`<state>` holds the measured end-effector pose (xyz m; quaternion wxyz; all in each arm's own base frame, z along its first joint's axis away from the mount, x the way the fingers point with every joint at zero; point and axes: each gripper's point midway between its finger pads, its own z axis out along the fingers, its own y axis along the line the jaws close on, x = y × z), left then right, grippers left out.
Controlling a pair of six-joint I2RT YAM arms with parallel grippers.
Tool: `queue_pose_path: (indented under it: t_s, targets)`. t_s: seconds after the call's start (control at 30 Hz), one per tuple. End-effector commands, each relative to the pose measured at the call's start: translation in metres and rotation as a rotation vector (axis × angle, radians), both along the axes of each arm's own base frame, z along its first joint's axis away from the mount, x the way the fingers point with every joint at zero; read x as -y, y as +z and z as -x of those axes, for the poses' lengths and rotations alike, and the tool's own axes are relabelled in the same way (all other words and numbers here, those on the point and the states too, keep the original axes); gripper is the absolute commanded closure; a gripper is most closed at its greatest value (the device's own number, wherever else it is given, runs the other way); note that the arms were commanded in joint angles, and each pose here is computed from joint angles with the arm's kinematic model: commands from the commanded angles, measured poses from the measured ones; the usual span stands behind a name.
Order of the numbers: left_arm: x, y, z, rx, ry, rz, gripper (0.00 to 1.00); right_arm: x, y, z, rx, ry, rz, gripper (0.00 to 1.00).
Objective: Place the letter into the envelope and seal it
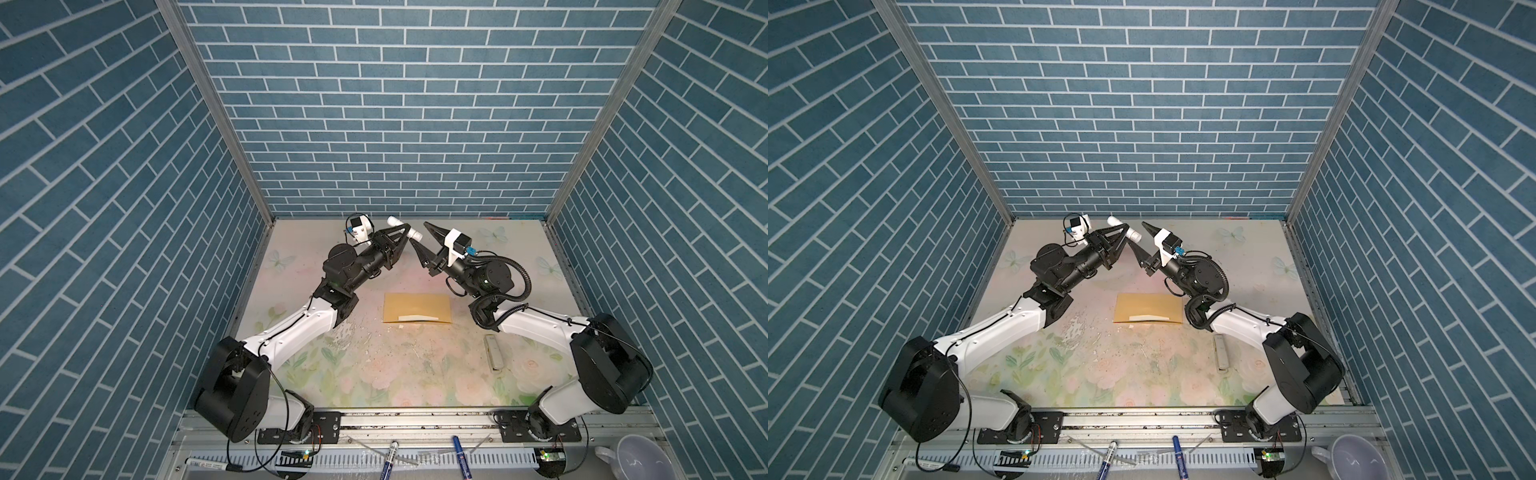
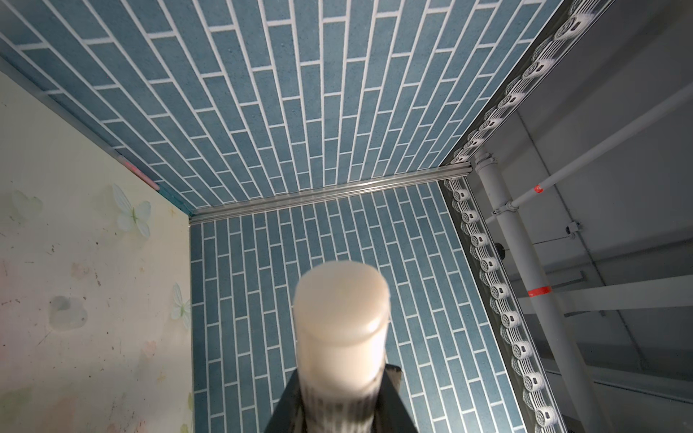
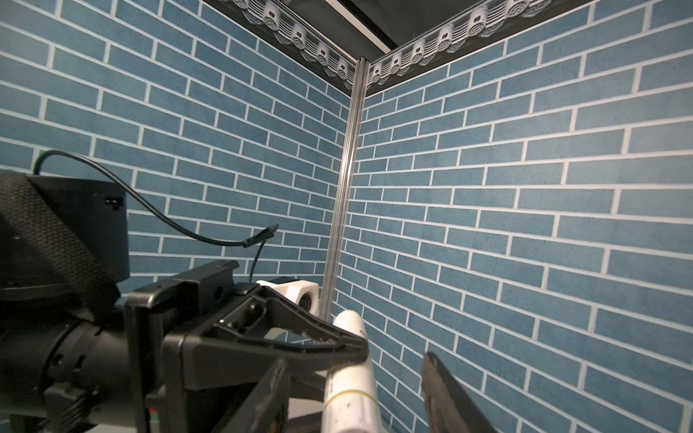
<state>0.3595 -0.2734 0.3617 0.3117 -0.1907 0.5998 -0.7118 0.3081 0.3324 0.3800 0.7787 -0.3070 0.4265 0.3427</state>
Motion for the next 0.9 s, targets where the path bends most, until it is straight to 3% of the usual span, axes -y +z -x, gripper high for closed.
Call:
queue_pose_path:
  t_s: [0.0,0.53,0.8,0.87]
  targets:
    - [-0.004,0.028,0.005,0.075,-0.009,0.045,1.00,0.002,0.016,-0.001,0.076,-0.039,-0.035,0.48]
    - [-0.003,0.025,0.005,0.074,-0.013,0.049,1.00,-0.006,0.020,-0.008,0.071,-0.016,-0.068,0.67]
    - [-0.004,0.022,0.005,0.072,-0.008,0.042,1.00,-0.008,0.020,-0.007,0.073,-0.014,-0.065,0.96]
    - [-0.004,0.022,0.005,0.079,-0.005,0.036,0.95,-0.008,0.019,-0.007,0.071,-0.017,-0.060,1.00]
